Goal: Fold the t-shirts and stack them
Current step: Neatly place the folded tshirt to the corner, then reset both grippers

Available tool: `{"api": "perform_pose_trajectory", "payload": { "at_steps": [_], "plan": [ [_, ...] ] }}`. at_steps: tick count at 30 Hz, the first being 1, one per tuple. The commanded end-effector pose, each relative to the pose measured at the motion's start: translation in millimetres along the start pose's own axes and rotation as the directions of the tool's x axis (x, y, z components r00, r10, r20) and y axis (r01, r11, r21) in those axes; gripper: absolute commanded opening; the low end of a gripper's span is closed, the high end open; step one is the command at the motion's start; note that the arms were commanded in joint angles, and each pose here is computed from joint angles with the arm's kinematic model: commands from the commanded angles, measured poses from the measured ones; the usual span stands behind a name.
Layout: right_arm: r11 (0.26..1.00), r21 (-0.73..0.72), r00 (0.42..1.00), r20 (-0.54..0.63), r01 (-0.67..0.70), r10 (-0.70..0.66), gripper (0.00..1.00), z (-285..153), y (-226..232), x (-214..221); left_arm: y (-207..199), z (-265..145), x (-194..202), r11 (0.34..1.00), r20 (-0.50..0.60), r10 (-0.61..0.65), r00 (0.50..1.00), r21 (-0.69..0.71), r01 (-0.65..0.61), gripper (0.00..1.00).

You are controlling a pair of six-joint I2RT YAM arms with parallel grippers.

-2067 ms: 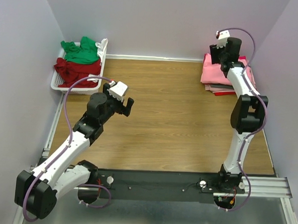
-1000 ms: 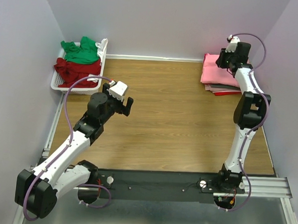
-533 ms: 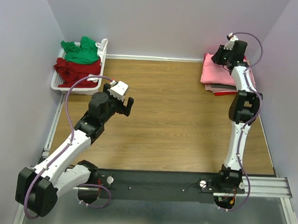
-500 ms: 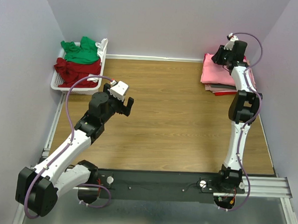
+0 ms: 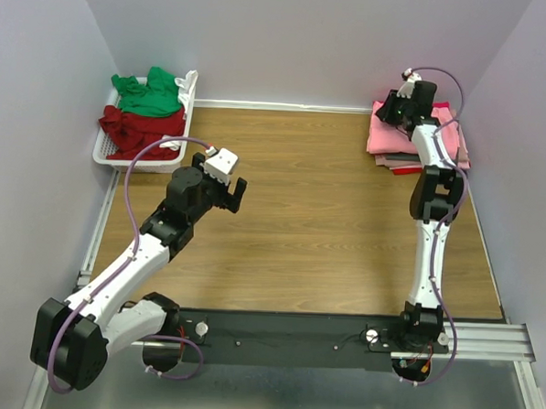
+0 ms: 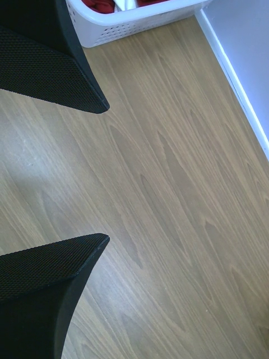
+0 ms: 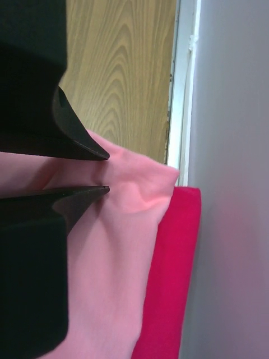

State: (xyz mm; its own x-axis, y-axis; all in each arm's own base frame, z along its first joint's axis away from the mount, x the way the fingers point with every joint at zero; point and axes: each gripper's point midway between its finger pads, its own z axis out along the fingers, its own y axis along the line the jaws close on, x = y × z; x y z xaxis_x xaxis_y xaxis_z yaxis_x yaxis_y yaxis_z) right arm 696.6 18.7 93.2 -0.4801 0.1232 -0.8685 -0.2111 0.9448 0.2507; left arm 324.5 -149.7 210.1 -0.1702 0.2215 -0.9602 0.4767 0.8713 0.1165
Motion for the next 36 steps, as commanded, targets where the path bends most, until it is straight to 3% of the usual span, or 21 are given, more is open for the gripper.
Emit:
{"api": "perform_pose_trajectory", "payload": {
  "at_steps": [1, 11, 14, 16, 20, 23, 24, 25, 27, 31, 32, 36],
  "plan": [
    [0.999, -0.031, 1.000, -0.008, 0.017, -0.018, 0.32, 12, 17, 5, -5, 3, -9, 1.000, 0.013, -0.006, 1.000, 0.024, 0.006, 0.95],
    [0.990, -0.142, 0.999, -0.030, -0.019, 0.014, 0.36, 12, 39, 11, -6, 7, -4, 0.999, -0.008, -0.005, 1.000, 0.031, 0.006, 0.95],
    [0.932, -0.348, 0.994, -0.079, -0.100, 0.077, 0.36, 0, 87, 14, -5, 5, -8, 1.000, 0.002, -0.005, 1.000, 0.027, 0.005, 0.95],
    [0.911, -0.403, 0.996, -0.073, -0.083, 0.059, 0.36, -9, 110, 3, -4, 4, -8, 1.000, 0.005, -0.006, 1.000, 0.022, 0.006, 0.95],
    [0.868, -0.495, 1.000, -0.023, -0.023, 0.014, 0.37, -44, 165, -36, -1, 0, -14, 1.000, 0.025, -0.006, 1.000, 0.007, 0.005, 0.96],
    [0.843, -0.537, 0.999, 0.019, 0.034, -0.028, 0.41, -88, 198, -65, 4, -6, -23, 1.000, 0.050, -0.009, 0.999, -0.022, 0.010, 0.95],
    [0.834, -0.539, 0.993, 0.090, 0.116, -0.080, 0.43, -118, 213, -91, 6, -8, -25, 0.999, 0.060, -0.015, 0.998, -0.032, 0.017, 0.96],
    [0.858, -0.503, 0.994, 0.053, 0.106, -0.092, 0.44, -124, 209, -76, 6, -10, -29, 0.999, 0.071, -0.020, 0.997, -0.035, 0.023, 0.96],
    [0.888, -0.415, 0.980, 0.090, 0.198, -0.176, 0.51, -144, 200, -80, 13, -18, -39, 0.997, 0.109, -0.028, 0.994, -0.070, 0.035, 0.97],
    [0.910, -0.131, 0.910, 0.195, 0.395, -0.367, 0.72, -237, 179, -114, 14, -33, -58, 0.995, 0.188, -0.051, 0.981, -0.076, 0.066, 0.98],
    [0.911, -0.092, 0.909, 0.160, 0.402, -0.385, 0.81, -245, 167, -97, 15, -39, -65, 0.994, 0.215, -0.060, 0.975, -0.079, 0.079, 0.98],
    [0.911, 0.117, 0.898, 0.156, 0.396, -0.411, 0.95, -309, 120, -96, 21, -48, -75, 0.987, 0.251, -0.100, 0.963, -0.098, 0.128, 0.98]
  ]
}}
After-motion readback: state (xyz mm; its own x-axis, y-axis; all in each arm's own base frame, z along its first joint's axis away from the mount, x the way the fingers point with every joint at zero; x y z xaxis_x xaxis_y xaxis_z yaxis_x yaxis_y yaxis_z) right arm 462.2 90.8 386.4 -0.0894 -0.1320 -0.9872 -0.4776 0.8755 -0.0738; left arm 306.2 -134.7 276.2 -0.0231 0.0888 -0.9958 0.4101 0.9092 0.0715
